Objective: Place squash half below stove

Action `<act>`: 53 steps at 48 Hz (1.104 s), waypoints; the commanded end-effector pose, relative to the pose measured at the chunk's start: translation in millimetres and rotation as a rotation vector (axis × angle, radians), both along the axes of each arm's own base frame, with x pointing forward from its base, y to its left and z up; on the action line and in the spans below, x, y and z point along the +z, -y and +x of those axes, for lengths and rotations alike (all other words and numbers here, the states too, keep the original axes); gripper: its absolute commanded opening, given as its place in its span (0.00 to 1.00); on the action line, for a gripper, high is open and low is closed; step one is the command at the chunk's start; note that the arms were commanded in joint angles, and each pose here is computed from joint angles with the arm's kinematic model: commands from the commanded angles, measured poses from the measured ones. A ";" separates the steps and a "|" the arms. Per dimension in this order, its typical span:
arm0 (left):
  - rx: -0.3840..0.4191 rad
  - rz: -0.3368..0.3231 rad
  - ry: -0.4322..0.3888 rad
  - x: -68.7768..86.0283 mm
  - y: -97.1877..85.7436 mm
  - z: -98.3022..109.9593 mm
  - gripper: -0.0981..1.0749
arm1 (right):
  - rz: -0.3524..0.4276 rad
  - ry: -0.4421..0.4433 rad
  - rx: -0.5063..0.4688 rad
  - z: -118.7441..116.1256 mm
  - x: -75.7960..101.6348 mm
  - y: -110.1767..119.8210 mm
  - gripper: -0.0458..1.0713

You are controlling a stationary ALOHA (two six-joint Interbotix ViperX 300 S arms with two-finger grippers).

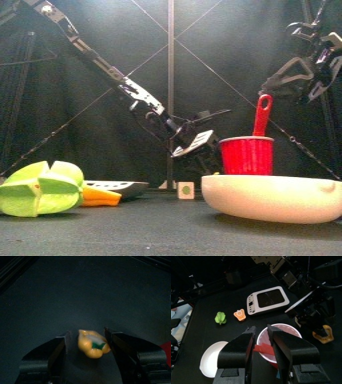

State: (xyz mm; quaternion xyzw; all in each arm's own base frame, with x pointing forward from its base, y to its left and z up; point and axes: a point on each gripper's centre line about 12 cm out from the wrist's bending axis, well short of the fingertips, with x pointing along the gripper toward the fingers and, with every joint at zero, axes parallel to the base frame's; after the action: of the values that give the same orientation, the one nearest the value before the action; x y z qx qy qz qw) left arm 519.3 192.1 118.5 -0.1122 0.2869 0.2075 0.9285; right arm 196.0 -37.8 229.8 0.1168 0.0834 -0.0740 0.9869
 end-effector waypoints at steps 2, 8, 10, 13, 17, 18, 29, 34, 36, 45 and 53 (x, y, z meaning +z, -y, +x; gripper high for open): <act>0.002 0.020 0.057 26.5 -4.0 6.5 0.90 | -0.001 0.012 0.001 3.0 5.5 0.7 0.64; -0.007 0.025 0.062 30.3 -0.6 7.2 0.90 | -0.001 0.012 0.001 3.0 5.5 0.7 0.64; -0.008 0.026 0.065 32.0 0.2 7.5 0.90 | -0.001 0.012 0.001 3.0 5.5 0.7 0.64; -0.009 0.028 0.066 33.2 0.3 7.1 0.90 | -0.002 0.013 0.001 3.2 6.1 0.8 0.64; -0.010 0.028 0.069 35.2 1.3 7.0 0.90 | -0.002 0.013 0.001 3.2 6.1 0.8 0.64; -0.010 0.029 0.069 35.2 1.3 7.0 0.90 | -0.002 0.013 0.001 3.2 6.1 0.8 0.64; -0.011 0.032 0.072 38.1 1.5 6.5 0.90 | -0.001 0.012 0.001 3.0 5.5 0.7 0.64; -0.011 0.032 0.074 39.0 1.5 6.5 0.90 | -0.002 0.010 0.001 3.1 5.1 0.7 0.64; -0.014 0.033 0.072 38.4 2.4 6.5 0.90 | -0.001 0.011 0.001 3.1 5.1 0.7 0.64; -0.015 0.037 0.067 37.3 1.7 5.6 0.90 | -0.001 0.011 0.001 3.1 5.1 0.7 0.64; -0.015 0.036 0.065 38.6 2.9 2.2 0.90 | -0.002 0.010 0.001 3.1 5.1 0.7 0.64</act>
State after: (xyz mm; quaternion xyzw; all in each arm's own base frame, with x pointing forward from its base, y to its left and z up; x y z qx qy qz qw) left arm 520.6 189.0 122.8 -0.1050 0.2846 0.2030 0.9310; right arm 196.2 -37.6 229.5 0.1169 0.0842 -0.0733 0.9868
